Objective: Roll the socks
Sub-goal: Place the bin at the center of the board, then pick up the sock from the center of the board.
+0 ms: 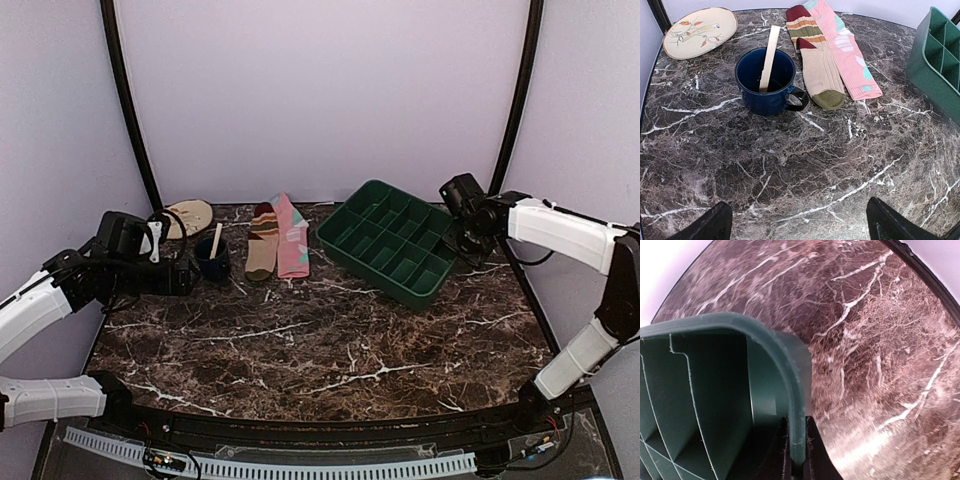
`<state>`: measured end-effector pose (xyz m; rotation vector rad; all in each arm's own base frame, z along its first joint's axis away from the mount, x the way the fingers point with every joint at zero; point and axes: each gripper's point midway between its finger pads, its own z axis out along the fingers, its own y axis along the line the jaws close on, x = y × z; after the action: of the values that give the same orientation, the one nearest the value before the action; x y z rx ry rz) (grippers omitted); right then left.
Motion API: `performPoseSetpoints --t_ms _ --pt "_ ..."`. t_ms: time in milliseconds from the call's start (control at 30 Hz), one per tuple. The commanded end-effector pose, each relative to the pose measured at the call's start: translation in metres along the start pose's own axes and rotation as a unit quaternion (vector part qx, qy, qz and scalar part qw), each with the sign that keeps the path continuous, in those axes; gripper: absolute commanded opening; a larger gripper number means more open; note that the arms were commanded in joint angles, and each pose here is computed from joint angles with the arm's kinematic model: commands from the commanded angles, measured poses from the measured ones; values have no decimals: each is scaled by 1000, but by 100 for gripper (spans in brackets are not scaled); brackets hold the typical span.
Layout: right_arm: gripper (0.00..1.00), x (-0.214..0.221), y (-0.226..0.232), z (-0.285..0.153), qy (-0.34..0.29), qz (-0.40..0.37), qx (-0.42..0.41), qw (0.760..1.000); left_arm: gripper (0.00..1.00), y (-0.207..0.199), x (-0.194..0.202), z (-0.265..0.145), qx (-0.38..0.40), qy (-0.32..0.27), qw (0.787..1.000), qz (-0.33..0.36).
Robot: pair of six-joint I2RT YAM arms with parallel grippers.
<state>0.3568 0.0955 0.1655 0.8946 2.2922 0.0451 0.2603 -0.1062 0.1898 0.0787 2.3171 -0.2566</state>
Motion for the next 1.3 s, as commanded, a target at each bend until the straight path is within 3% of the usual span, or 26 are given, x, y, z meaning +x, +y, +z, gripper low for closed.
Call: performPoseSetpoints --t_ms 0,267,467,567,633,733,867,1033,1167,1267 --pt "0 -24 28 24 -48 120 -33 991 96 -6 2 -1 9 9 1000 15" --pt "0 -17 53 78 -51 232 0 971 95 -17 7 1 12 26 999 33" --pt "1 -16 62 89 -51 246 16 968 95 -28 3 -3 17 26 998 46" --pt "31 -18 60 87 -57 227 14 972 95 -32 2 -2 16 27 998 49" --pt "43 -21 60 81 -64 202 9 977 95 -32 1 -1 14 26 998 48" --pt "54 -24 55 69 -76 176 6 981 95 -41 3 1 25 27 998 57" --pt "62 -29 68 39 -99 102 -20 990 95 -46 -1 3 27 23 998 60" --pt "66 -17 132 -12 -125 -63 -83 987 96 -50 -12 2 24 12 998 57" --pt "66 21 197 -46 -127 -199 -143 961 96 -50 -13 1 25 9 998 51" --pt "65 65 244 -52 -112 -316 -199 921 95 -49 -10 1 24 13 998 52"
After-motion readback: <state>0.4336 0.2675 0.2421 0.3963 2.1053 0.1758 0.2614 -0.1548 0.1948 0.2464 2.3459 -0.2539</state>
